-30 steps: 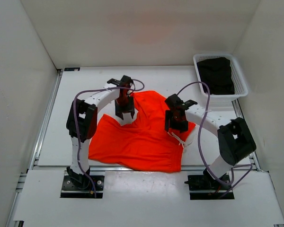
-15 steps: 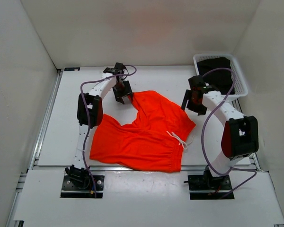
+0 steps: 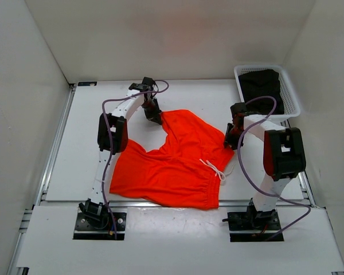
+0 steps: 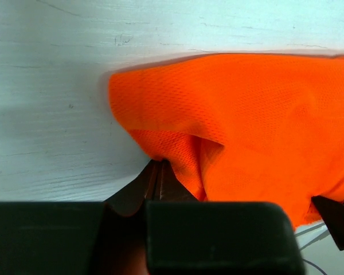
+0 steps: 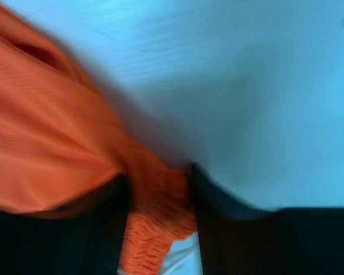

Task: Fold and stack the shorts
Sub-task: Flatten the shorts out

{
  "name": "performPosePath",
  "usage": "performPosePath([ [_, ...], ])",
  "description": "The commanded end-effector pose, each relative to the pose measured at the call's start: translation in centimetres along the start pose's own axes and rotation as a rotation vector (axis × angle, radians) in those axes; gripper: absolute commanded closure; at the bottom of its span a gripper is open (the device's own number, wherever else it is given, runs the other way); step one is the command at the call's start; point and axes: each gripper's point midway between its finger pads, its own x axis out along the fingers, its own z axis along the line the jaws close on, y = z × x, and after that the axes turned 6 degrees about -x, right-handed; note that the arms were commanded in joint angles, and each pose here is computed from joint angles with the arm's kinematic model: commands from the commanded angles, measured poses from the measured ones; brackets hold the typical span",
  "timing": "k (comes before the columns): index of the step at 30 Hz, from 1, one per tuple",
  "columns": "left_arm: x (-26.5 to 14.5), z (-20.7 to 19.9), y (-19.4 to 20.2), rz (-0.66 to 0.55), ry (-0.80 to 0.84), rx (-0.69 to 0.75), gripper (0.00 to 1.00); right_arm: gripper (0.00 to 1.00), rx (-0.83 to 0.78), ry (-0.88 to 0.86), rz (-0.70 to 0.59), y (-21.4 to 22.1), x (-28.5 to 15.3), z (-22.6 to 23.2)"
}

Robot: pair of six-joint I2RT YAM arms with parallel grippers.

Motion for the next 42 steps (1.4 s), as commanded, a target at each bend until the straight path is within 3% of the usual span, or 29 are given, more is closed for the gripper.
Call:
performPosePath([
  [1, -1.4, -0.9, -1.1, -0.038, 0.034, 0.020, 0.90, 0.67, -0.015, -0.056, 0.001, 0.2, 0.5, 0.9],
  [4, -5.3, -0.3, -3.8, -0.145, 0.031, 0.021, 0.90, 1.00, -0.006, -0.032, -0.019, -0.2, 0.2, 0.5],
  [9, -14.3, 1.1, -7.4, -0.350, 0.006, 0.025, 0.90, 1.00, -0.004, -0.009, -0.120, -1.7, -2.6, 0.0],
  [13, -18.1, 2.2, -9.8, -0.435, 0.030, -0.001, 0.90, 1.00, -0.032, 0.004, -0.135, -2.4, -3.3, 0.2],
  [20, -17.0, 3.1, -13.2, -0.451, 0.061, -0.006, 0.90, 1.00, -0.040, 0.012, -0.136, -3.4, -3.3, 0.7],
  [21, -16.5, 3.6, -13.7, -0.448, 0.070, -0.014, 0.90, 0.99, -0.040, 0.012, -0.136, -3.7, -3.2, 0.8],
  [22, -15.3, 3.0, -13.8, -0.422, 0.112, -0.003, 0.77, 0.91, -0.040, 0.011, -0.139, -4.2, -3.1, 1.0],
  [23, -15.0, 3.2, -13.9, -0.403, 0.132, -0.019, 0.54, 0.72, -0.039, 0.019, -0.143, -4.5, -3.0, 0.9],
  [25, -15.0, 2.5, -13.6, -0.388, 0.170, -0.008, 0.47, 0.55, -0.039, 0.019, -0.144, -4.8, -2.9, 1.0],
  [27, -14.1, 3.1, -13.2, -0.368, 0.157, -0.007, 0.42, 0.48, -0.047, 0.021, -0.158, -5.1, -3.2, 1.3],
  [29, -14.7, 2.4, -12.7, -0.381, 0.154, 0.041, 0.47, 0.48, -0.046, 0.027, -0.171, -5.3, -3.5, 1.2],
  [31, -13.8, 0.7, -11.1, -0.358, 0.151, 0.135, 0.63, 0.49, -0.035, 0.038, -0.175, -5.4, -3.5, 1.1],
  [33, -13.0, -0.8, -9.8, -0.358, 0.101, 0.201, 0.64, 0.49, -0.036, 0.041, -0.166, -5.2, -3.5, 1.0],
  [34, -12.6, -0.9, -9.5, -0.349, 0.086, 0.229, 0.58, 0.49, -0.036, 0.041, -0.166, -5.2, -3.5, 1.0],
  [35, -11.6, -0.9, -8.9, -0.325, 0.077, 0.231, 0.40, 0.49, -0.027, 0.040, -0.167, -5.2, -3.5, 1.0],
  [37, -10.5, -1.0, -8.5, -0.307, 0.069, 0.257, 0.27, 0.49, -0.027, 0.043, -0.156, -4.9, -3.5, 0.9],
  [42, -7.1, -1.7, -7.8, -0.295, 0.019, 0.299, 0.17, 0.48, -0.029, 0.054, -0.123, -3.6, -3.1, 0.5],
])
